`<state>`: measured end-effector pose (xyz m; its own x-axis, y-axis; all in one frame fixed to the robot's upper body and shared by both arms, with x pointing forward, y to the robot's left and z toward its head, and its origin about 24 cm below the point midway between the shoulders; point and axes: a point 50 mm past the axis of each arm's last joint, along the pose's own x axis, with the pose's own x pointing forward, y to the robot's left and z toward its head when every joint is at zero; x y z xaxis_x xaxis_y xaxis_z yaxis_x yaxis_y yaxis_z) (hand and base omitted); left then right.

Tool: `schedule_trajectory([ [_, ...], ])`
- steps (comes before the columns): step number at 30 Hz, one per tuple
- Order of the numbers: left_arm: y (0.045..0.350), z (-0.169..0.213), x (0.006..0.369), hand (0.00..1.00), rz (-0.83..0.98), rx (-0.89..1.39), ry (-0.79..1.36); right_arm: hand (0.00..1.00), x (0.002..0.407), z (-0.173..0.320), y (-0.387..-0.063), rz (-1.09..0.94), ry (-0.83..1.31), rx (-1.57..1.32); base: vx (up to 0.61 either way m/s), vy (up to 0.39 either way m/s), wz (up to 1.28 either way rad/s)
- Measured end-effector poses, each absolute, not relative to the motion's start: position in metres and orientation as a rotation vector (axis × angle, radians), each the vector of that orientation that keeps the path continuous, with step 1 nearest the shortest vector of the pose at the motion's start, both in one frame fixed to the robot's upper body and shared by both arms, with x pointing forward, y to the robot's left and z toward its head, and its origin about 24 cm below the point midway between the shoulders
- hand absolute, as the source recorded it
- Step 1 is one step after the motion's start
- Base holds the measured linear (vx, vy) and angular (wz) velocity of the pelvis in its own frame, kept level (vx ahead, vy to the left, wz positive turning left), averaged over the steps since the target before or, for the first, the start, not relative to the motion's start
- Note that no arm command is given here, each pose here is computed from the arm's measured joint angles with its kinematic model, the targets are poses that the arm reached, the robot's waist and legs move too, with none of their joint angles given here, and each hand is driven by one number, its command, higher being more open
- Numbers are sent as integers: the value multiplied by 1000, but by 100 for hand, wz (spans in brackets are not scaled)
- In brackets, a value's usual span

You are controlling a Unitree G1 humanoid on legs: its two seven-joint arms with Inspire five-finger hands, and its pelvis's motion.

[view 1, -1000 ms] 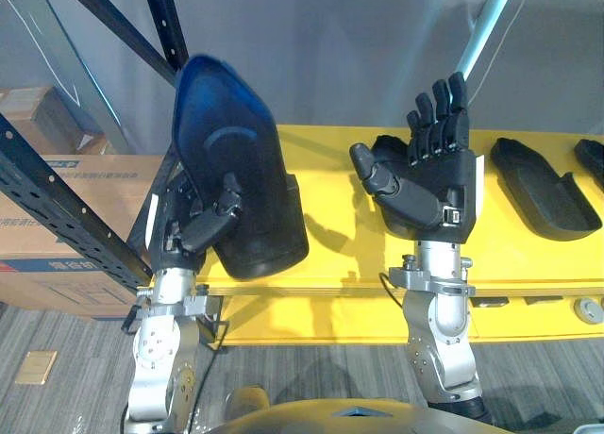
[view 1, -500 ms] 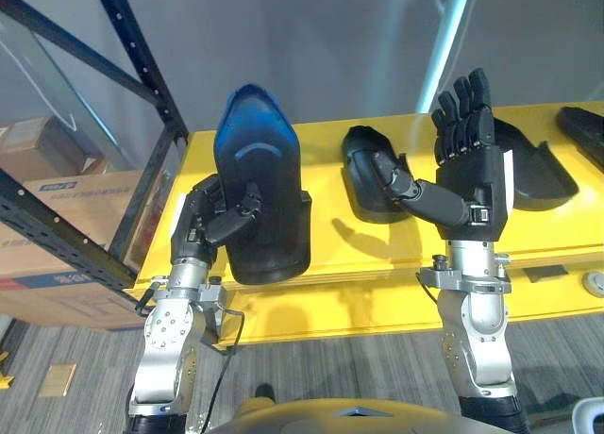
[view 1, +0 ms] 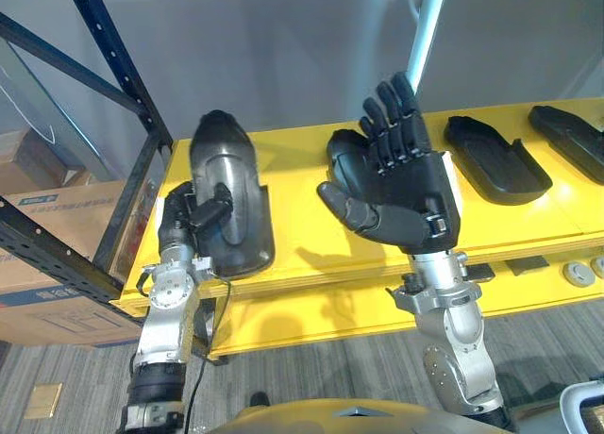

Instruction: Walk over and take three plastic housings, then place them on the shelf

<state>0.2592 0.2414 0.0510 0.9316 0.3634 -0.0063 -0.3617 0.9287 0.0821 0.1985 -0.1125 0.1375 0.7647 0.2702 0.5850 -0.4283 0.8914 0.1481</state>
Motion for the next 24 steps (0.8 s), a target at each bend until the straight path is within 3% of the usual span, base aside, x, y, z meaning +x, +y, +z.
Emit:
schedule_trajectory([
  [13,271,46,285,0,401,72,114,100,202,144,-80,643,-551,239,-8,2,1],
  [21,270,54,313,0,356,57,182,100,205,153,-70,723,-567,198,-3,1,1],
  [22,269,56,317,100,348,53,181,100,206,154,-69,732,-568,193,0,0,0],
  [24,267,62,321,100,326,53,169,100,206,154,-68,733,-567,192,0,0,0],
])
